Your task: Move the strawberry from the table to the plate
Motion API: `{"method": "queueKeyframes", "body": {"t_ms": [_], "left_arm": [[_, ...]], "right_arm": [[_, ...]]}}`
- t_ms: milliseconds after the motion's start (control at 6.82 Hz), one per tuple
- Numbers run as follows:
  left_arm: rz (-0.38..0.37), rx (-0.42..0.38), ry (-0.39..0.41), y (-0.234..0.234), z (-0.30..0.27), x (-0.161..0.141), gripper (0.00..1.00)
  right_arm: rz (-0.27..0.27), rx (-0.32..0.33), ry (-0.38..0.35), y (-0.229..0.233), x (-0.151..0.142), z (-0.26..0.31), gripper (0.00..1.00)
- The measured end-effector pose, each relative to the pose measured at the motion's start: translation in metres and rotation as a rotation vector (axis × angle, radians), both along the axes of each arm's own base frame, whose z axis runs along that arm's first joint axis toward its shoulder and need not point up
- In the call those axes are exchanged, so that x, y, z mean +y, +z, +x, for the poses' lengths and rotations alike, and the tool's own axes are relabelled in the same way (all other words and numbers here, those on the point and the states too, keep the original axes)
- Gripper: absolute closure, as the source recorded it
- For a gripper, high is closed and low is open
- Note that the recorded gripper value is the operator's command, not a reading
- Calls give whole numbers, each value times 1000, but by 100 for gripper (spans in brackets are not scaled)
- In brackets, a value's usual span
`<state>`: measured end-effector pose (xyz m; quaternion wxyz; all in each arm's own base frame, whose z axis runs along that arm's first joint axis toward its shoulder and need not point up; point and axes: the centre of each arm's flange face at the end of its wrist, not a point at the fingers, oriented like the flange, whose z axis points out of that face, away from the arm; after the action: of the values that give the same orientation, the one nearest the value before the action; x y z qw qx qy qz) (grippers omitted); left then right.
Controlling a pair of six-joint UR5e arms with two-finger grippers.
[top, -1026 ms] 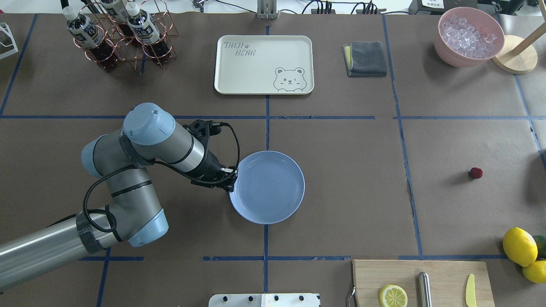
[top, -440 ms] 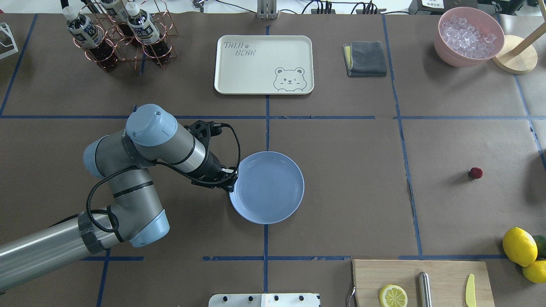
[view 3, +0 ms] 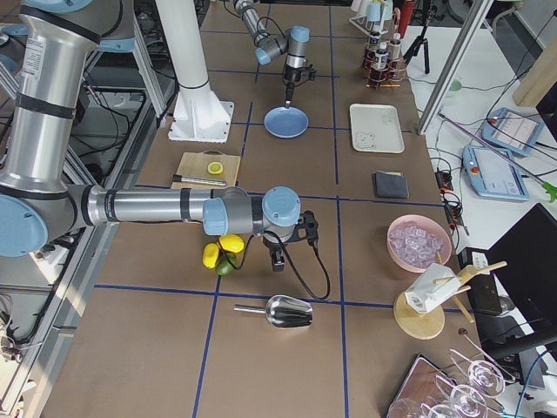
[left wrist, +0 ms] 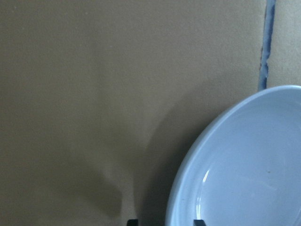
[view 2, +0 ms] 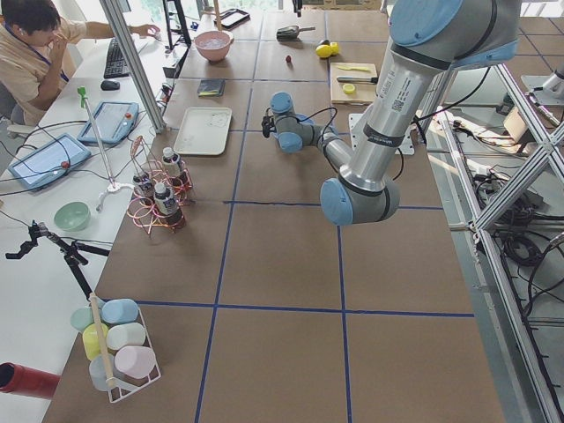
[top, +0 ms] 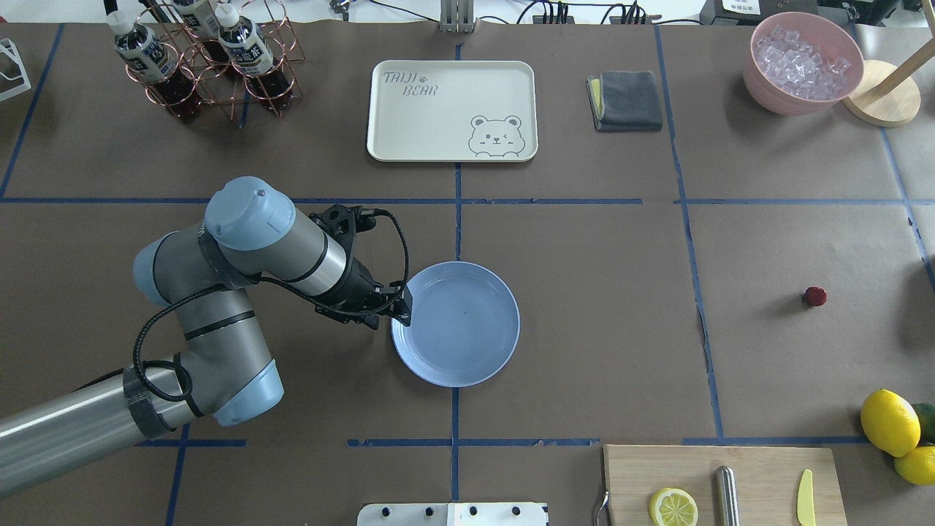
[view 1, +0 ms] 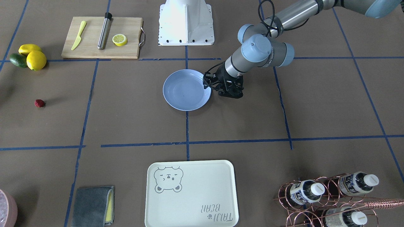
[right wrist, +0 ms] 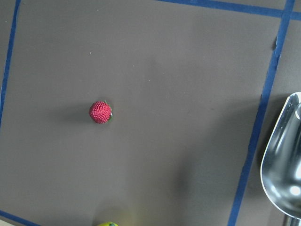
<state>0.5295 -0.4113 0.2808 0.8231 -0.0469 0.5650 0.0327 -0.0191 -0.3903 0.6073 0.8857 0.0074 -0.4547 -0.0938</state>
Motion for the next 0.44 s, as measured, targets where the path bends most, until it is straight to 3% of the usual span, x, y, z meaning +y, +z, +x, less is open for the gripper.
{"method": "queueKeyframes", "body": {"t_ms": [440], "left_arm": [[23, 41, -15, -12, -34, 9, 36]], "right_arm": [[-38, 66, 73, -4, -15, -86, 0]]}}
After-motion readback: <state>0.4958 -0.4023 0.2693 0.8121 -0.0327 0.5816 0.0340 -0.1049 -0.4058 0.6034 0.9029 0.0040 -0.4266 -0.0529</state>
